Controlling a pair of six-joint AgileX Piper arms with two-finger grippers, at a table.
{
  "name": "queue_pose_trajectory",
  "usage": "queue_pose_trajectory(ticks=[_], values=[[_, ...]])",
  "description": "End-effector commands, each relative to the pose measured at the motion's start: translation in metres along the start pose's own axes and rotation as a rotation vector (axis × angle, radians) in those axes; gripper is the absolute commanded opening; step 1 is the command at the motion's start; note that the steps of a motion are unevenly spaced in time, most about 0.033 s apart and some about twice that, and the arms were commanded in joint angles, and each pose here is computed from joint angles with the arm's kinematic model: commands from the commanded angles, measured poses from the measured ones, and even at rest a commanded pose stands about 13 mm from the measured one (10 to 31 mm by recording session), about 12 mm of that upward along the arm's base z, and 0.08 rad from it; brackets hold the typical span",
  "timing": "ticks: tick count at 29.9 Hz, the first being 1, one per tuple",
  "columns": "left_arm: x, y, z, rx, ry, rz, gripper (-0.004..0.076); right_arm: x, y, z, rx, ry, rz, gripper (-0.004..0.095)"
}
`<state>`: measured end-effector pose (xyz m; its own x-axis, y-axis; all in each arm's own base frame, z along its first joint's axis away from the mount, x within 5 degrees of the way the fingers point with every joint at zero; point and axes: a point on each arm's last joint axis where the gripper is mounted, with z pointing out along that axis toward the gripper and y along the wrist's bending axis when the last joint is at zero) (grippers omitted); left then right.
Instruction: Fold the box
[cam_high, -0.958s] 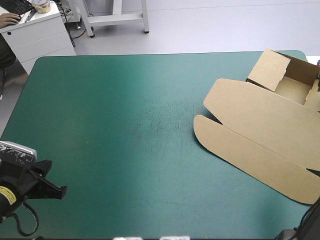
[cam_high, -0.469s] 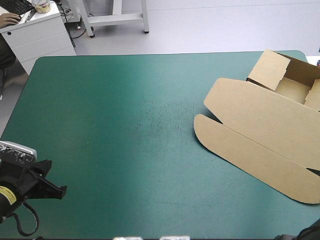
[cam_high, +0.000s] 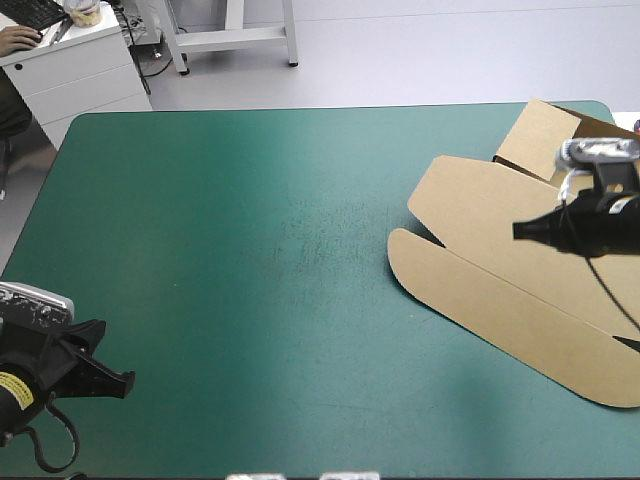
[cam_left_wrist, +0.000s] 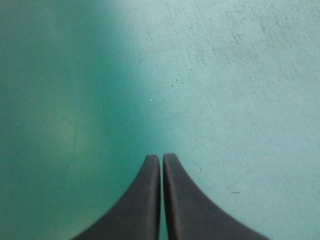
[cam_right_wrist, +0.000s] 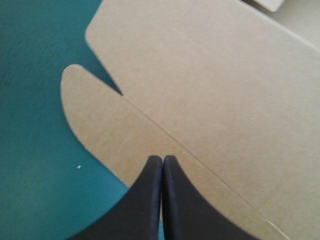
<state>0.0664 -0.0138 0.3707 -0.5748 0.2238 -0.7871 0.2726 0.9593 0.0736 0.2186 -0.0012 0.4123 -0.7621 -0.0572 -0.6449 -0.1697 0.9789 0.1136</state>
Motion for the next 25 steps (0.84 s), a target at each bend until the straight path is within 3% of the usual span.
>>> queue_pose_trajectory(ticks=[1, 8, 17, 25], values=[[-0.011, 0.000, -0.004, 0.008, -0.082, -0.017, 0.0000, 0.020, 0.025, -0.016, -0.036, -0.183, -0.096, -0.0020], [0.009, -0.007, 0.002, 0.080, -0.108, -0.049, 0.0000, 0.077, 0.035, -0.006, -0.065, -0.162, -0.130, -0.0020], [0.060, -0.005, -0.006, 0.115, -0.302, -0.063, -0.0003, 0.136, 0.037, -0.006, -0.060, -0.184, -0.144, -0.0020], [0.087, -0.002, -0.017, 0.123, -0.427, -0.078, -0.0010, 0.177, 0.037, -0.014, -0.021, -0.427, -0.133, -0.0020]])
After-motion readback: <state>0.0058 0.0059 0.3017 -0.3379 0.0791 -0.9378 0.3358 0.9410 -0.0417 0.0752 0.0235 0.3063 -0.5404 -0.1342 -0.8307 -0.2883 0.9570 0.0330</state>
